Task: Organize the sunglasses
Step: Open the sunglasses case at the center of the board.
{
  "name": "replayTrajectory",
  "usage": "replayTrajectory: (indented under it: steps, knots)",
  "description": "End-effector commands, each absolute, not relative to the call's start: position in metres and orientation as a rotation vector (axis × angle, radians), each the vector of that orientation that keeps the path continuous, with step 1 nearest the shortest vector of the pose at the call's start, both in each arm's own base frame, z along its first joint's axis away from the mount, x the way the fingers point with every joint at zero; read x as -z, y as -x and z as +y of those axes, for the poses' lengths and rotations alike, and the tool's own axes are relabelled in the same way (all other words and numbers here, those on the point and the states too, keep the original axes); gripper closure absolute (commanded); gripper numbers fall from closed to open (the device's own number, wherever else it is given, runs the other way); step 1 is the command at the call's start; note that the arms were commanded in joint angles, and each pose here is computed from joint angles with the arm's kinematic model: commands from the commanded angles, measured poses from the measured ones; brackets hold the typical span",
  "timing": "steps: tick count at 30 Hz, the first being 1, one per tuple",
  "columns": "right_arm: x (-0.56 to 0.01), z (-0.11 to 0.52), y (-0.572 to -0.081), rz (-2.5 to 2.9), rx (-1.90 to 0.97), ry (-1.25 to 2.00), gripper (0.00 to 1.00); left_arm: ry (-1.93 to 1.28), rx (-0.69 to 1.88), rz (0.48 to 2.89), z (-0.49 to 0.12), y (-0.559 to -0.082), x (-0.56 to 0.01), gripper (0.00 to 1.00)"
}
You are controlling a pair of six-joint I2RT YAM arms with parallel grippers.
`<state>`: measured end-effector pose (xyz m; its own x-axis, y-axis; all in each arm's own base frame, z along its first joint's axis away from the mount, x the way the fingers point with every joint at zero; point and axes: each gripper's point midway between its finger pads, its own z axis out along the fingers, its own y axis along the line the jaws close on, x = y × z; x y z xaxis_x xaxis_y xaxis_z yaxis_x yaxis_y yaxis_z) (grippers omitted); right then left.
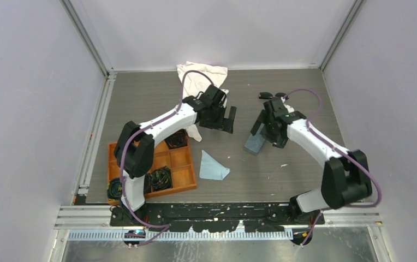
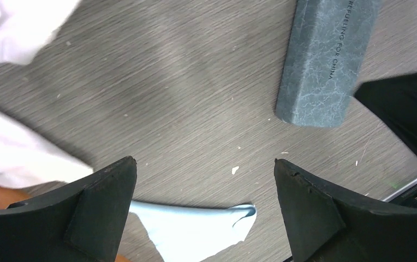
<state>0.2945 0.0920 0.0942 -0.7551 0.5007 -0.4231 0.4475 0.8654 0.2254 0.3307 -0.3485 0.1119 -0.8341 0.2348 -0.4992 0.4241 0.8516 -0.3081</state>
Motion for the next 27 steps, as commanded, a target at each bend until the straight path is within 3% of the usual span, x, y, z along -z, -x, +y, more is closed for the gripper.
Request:
replayTrajectory:
  steps: [1,12,15,21,23,27]
  knots:
    - [-0.086,0.108,-0.328,2.504,-0.146,-0.759,0.00,-0.468,0.677,2.508,-0.351,-0.323,-0.144,0.04]
    - [-0.046,0.120,-0.356,2.537,-0.075,-0.749,0.01,-0.435,0.678,2.519,-0.338,-0.317,-0.138,0.04]
    - [-0.042,0.118,-0.355,2.545,-0.062,-0.745,0.13,-0.432,0.677,2.522,-0.337,-0.316,-0.137,0.04]
    - [-0.052,0.118,-0.347,2.533,-0.109,-0.701,0.55,-0.423,0.680,2.528,-0.338,-0.317,-0.134,0.04]
    - [-0.060,0.126,-0.341,2.534,-0.190,-0.652,0.60,-0.416,0.675,2.528,-0.337,-0.318,-0.135,0.04]
    - [-0.093,0.155,-0.328,2.489,-0.512,-0.498,0.60,-0.385,0.788,2.521,-0.336,-0.321,-0.146,0.02]
